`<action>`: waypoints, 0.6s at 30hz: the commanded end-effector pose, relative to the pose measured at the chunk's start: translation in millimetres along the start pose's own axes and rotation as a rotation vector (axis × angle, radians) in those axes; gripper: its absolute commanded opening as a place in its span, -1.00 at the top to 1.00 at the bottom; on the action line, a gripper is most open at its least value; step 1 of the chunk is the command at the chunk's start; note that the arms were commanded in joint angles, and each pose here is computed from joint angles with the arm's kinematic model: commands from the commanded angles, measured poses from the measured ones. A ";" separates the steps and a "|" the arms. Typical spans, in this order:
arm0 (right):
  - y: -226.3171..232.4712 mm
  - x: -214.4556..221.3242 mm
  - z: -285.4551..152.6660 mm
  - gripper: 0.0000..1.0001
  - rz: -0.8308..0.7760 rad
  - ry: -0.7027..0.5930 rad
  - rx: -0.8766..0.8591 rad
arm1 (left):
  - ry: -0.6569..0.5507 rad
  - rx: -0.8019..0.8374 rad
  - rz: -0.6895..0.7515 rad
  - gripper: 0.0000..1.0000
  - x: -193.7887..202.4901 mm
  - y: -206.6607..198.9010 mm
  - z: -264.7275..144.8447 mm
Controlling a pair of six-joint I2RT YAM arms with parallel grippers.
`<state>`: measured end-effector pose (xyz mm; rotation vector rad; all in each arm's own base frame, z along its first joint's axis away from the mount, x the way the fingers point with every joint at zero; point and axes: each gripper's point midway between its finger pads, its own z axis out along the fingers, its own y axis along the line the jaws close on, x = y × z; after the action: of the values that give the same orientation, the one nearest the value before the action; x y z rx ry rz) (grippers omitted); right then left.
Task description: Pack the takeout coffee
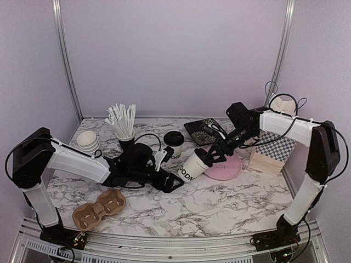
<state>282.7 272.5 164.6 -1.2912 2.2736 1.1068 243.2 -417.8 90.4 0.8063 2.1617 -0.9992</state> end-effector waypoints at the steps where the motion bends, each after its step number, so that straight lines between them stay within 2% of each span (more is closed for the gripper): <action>1: -2.7 -5.0 -3.8 -0.62 -0.090 0.017 0.133 | -0.024 -0.084 0.029 -0.98 -5.4 4.1 -30.9; 5: -0.6 5.7 12.1 -0.63 -0.179 0.112 0.245 | -0.048 -0.209 0.042 -0.98 -9.8 20.4 -56.2; 9: 5.9 12.1 27.7 -0.63 -0.255 0.184 0.303 | -0.149 -0.304 -0.001 -0.98 -26.7 33.2 -82.1; 13: 9.3 15.3 36.5 -0.62 -0.292 0.225 0.311 | -0.210 -0.221 -0.058 -0.98 -47.2 21.3 -90.3; 18: 16.4 17.7 46.0 -0.64 -0.361 0.274 0.336 | -0.179 -0.111 -0.077 -0.92 -55.4 1.8 -76.4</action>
<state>249.5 295.4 131.1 -1.6403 2.2146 0.5496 260.3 -352.2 158.2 0.5527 2.0894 -0.8347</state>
